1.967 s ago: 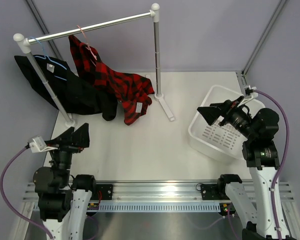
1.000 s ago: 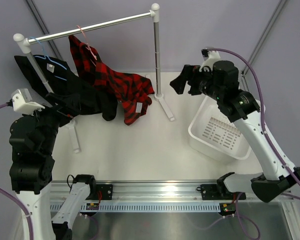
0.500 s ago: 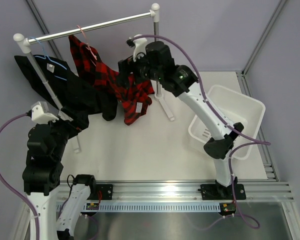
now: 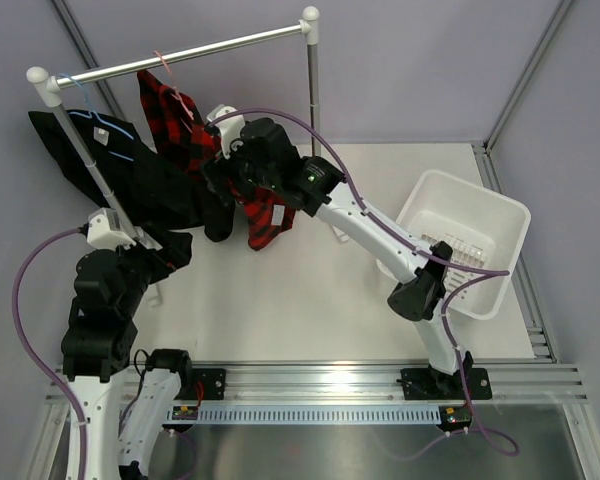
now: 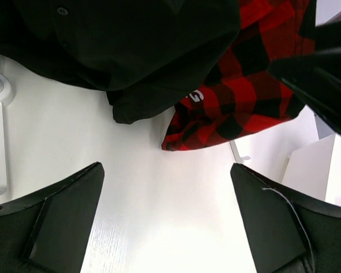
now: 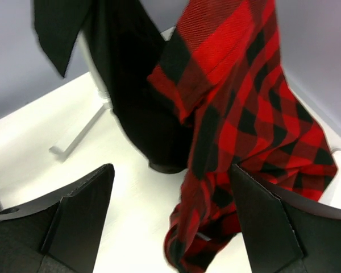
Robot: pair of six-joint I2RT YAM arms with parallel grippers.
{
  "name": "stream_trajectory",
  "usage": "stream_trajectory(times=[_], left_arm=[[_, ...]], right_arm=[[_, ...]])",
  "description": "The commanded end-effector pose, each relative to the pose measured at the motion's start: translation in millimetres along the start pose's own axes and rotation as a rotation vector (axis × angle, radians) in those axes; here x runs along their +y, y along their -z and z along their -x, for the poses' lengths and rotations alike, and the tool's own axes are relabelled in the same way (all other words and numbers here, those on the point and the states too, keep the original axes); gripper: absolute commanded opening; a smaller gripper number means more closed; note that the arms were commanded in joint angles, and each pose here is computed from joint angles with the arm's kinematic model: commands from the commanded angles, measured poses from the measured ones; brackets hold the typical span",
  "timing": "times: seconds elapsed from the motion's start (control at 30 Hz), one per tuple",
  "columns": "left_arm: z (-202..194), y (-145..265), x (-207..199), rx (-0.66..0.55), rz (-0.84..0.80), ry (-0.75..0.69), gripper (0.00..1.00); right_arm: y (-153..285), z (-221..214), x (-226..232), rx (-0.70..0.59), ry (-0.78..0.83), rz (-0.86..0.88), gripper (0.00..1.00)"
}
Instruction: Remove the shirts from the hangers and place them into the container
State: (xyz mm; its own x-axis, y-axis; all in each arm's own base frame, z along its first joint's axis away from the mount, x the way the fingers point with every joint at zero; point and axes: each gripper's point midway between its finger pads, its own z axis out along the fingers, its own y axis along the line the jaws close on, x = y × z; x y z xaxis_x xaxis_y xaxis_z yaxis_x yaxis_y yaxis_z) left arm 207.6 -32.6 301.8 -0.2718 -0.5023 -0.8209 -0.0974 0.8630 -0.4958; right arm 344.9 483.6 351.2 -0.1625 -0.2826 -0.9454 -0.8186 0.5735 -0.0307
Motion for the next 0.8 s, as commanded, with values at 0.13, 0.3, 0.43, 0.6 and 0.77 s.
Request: stream_trajectory(times=[0.13, 0.3, 0.43, 0.6, 0.77], left_arm=[[4, 3, -14, -0.029, -0.092, -0.021, 0.99], [-5, 3, -16, -0.01, -0.12, -0.02, 0.99], [-11, 1, -12, 0.004, -0.112, -0.032, 0.99], [-24, -6, -10, 0.034, -0.13, -0.025, 0.99], [-29, -6, -6, 0.039, -0.121, -0.032, 0.99]], right_arm=[[-20, 25, -27, -0.118, 0.098, -0.127, 0.9], [-28, 37, -37, -0.176, 0.127, -0.195, 0.83], [-29, 44, -38, -0.201, 0.13, -0.201, 0.78], [-31, 47, -44, -0.213, 0.145, -0.236, 0.33], [-29, 53, -49, -0.226, 0.168, -0.266, 0.0]])
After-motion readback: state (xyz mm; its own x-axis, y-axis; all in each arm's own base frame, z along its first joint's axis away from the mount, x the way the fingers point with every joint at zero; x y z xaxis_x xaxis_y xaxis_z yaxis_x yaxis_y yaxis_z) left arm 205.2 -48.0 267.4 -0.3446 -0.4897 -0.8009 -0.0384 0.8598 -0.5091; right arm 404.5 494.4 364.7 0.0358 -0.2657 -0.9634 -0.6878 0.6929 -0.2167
